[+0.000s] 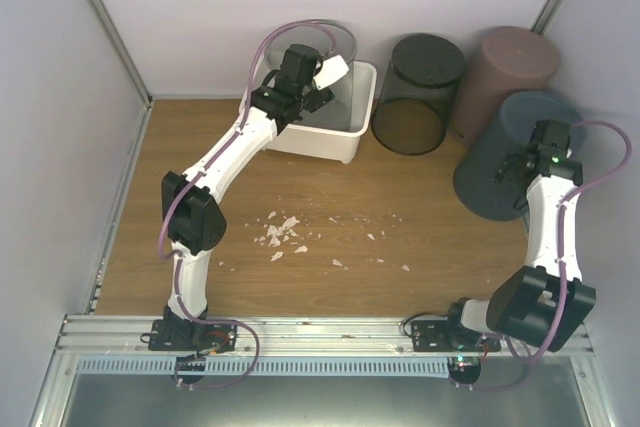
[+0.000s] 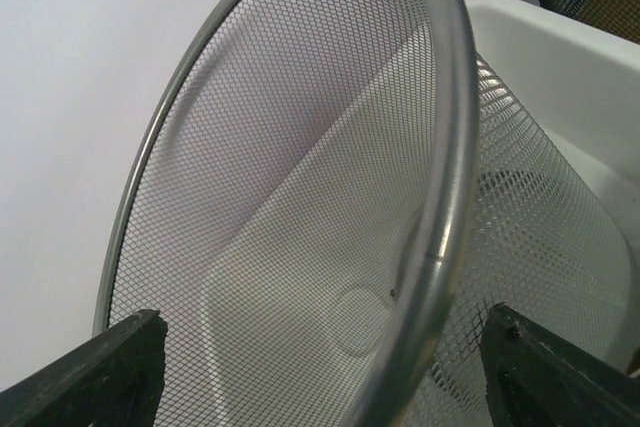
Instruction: Turn the large container upside down
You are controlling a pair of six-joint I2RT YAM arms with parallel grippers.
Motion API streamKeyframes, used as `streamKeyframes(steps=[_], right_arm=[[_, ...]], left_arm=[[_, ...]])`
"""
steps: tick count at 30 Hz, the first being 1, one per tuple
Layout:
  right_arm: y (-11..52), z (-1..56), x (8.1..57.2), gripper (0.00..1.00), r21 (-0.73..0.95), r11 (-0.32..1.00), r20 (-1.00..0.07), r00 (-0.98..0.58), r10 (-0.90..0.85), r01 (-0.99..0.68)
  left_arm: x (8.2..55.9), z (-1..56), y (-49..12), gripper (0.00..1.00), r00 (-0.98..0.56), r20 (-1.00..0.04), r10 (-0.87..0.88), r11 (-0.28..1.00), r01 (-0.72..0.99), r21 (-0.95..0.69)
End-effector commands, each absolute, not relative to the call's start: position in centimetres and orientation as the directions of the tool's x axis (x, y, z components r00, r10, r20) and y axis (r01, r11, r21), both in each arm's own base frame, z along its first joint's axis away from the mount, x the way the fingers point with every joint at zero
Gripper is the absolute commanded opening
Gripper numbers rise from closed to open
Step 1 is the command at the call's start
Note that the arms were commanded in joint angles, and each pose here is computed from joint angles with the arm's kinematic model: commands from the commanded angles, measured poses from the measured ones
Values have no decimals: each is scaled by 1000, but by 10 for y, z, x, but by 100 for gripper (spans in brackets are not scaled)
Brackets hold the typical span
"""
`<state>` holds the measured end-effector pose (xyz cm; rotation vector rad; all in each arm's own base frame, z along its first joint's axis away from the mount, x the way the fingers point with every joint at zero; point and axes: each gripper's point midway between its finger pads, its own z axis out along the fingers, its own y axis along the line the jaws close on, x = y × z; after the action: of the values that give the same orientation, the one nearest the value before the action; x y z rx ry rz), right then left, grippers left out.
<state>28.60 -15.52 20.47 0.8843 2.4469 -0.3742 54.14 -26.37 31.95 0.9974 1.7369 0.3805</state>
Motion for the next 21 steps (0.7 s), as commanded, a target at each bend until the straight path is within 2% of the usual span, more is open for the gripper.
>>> streamKeyframes(steps=[1,5,8,12,15,21], right_arm=[[-155,185,270,100,-108,760,-468,-707,530,641],[-149,190,268,100,-81,771,-477,-703,527,632],[-144,192,269,100,-52,781,-482,-701,526,622],[-139,194,272,100,-20,796,-484,-703,522,605],[-136,198,274,100,-3,804,-491,-702,516,594],[-133,203,276,100,13,814,-499,-702,508,580]], left_arm=[[541,328,-254,83,-122,-611,782,594,442,672],[525,310,-253,75,-125,-515,848,496,528,689],[511,294,-246,74,-125,-417,900,405,592,697],[500,279,-242,73,-106,-341,934,324,654,684],[500,276,-242,70,-98,-323,941,304,663,684],[493,275,-245,54,-75,-292,954,263,680,684]])
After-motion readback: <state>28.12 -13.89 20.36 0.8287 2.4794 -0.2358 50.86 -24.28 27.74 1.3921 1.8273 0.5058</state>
